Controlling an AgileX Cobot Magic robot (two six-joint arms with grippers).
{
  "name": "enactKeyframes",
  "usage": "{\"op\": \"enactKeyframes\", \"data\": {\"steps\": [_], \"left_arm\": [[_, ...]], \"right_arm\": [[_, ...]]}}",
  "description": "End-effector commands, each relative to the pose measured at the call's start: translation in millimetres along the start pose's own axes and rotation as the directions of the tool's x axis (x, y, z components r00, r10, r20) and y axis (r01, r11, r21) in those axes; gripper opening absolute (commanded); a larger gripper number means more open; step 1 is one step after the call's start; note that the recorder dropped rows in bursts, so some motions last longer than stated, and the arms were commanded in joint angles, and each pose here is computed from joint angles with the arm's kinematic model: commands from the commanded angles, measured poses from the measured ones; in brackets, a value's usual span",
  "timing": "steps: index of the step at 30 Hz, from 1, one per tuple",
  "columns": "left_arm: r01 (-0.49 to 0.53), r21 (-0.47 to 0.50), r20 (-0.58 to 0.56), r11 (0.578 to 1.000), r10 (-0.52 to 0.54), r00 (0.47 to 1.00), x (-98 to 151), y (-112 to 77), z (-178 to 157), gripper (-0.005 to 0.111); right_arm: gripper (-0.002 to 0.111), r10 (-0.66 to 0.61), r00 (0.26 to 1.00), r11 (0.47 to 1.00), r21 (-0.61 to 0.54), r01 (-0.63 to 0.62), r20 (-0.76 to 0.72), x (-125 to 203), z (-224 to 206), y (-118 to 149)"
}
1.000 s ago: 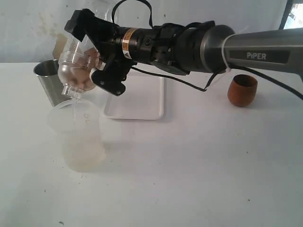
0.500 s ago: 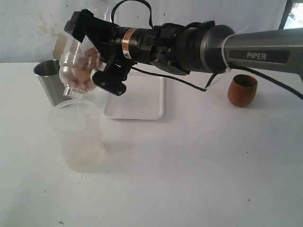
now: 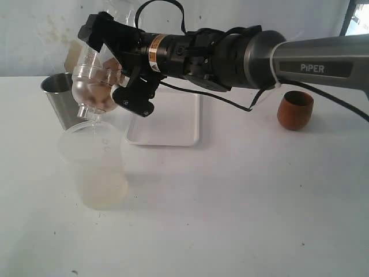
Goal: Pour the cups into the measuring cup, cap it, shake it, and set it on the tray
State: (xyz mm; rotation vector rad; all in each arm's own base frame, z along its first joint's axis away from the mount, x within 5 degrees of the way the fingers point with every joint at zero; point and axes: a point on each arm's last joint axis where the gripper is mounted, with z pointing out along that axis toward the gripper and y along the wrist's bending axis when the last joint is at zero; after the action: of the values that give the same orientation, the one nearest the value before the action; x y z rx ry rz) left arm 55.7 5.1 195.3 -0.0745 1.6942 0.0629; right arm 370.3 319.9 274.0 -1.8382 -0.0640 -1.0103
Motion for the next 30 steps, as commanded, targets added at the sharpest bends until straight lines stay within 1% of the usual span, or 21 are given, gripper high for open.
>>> {"op": "enactKeyframes", "data": {"steps": [1,7,10,21,27,30], "left_arm": [[0.014,0.004,0.009,1.000,-0.014,1.000,1,-0.3,0,0.000],[0.014,0.004,0.009,1.000,-0.014,1.000,1,-0.3,0,0.000],[0.014,0.004,0.009,1.000,-0.014,1.000,1,-0.3,0,0.000],[0.014,0.004,0.009,1.000,-0.014,1.000,1,-0.3,0,0.000],[0.014,0.004,0.009,1.000,-0.014,1.000,1,-0.3,0,0.000],[0.014,0.004,0.009,1.000,-0.014,1.000,1,-0.3,0,0.000]], "right_arm": [[0.000,-0.039,0.999,0.998,0.055,0.039,-0.008,1,-2,-17],[0.000,-0.069,0.998,0.996,0.058,0.069,0.001,-4,-1,-21],[0.000,-0.110,0.994,0.993,0.046,0.110,0.002,-5,0,-21],[0.000,-0.113,0.994,0.993,0.041,0.112,0.004,-6,0,-22],[0.000,-0.157,0.988,0.987,0.031,0.157,0.003,-6,0,-21],[0.000,-0.159,0.987,0.987,0.037,0.158,0.008,-9,1,-24]]}}
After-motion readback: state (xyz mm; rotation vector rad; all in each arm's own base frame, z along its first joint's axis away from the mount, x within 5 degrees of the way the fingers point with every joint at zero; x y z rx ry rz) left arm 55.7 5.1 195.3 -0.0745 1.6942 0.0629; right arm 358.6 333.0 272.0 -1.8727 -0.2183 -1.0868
